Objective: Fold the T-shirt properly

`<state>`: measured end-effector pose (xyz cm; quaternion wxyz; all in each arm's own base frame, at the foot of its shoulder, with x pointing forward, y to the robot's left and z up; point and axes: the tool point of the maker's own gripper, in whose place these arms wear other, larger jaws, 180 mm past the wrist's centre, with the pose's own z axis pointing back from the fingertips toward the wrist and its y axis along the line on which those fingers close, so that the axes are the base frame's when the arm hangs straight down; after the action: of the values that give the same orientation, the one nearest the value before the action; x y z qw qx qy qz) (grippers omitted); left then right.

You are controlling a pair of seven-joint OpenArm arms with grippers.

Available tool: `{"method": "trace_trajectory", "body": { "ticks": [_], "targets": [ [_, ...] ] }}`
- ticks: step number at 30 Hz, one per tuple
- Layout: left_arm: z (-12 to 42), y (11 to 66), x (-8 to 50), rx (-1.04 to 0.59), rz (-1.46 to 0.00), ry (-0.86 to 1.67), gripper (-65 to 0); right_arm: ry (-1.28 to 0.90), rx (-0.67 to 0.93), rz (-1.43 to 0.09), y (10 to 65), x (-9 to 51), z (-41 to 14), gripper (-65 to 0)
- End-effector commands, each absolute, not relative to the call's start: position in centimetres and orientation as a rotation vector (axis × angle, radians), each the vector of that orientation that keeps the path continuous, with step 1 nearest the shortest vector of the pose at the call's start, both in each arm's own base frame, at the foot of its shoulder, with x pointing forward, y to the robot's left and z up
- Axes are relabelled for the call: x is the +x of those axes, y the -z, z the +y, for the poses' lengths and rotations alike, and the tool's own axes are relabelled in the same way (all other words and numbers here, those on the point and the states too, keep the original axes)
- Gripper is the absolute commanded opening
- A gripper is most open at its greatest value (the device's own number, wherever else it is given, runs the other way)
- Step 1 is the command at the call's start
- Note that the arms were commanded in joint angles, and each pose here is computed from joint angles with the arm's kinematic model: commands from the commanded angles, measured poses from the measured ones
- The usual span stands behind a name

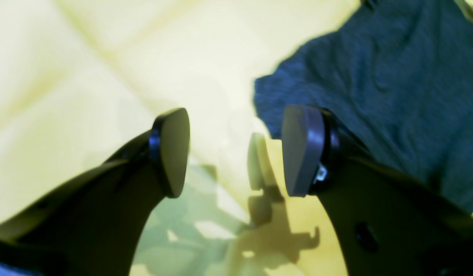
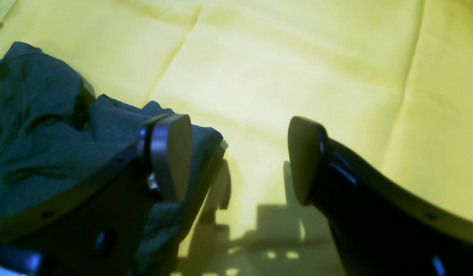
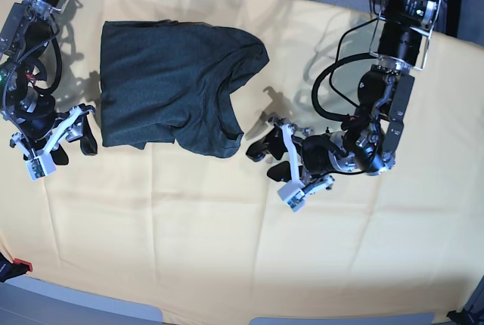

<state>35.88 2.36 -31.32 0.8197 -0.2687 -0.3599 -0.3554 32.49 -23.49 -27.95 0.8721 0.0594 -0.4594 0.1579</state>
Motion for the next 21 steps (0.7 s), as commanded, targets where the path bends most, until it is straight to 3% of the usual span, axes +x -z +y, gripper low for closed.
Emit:
{"method": "trace_trajectory", "body": {
  "ticks": [1, 12, 21],
  "targets": [
    [2.1, 30.0, 36.9, -0.577, -0.816, 0.757, -26.4, -0.344, 0.116, -1.014, 26.3, 33.1, -23.7, -25.0],
    [-0.3, 33.3, 36.6, -0.649, -0.751, 0.736, -26.4, -0.344, 0.117, -1.014, 26.3, 33.1, -23.7, -25.0],
    [-1.3, 32.3, 37.1, -0.687, -0.81, 0.721, -27.7, -0.343, 0.117, -1.017, 26.3, 33.2, -23.7, -25.0]
  ]
}}
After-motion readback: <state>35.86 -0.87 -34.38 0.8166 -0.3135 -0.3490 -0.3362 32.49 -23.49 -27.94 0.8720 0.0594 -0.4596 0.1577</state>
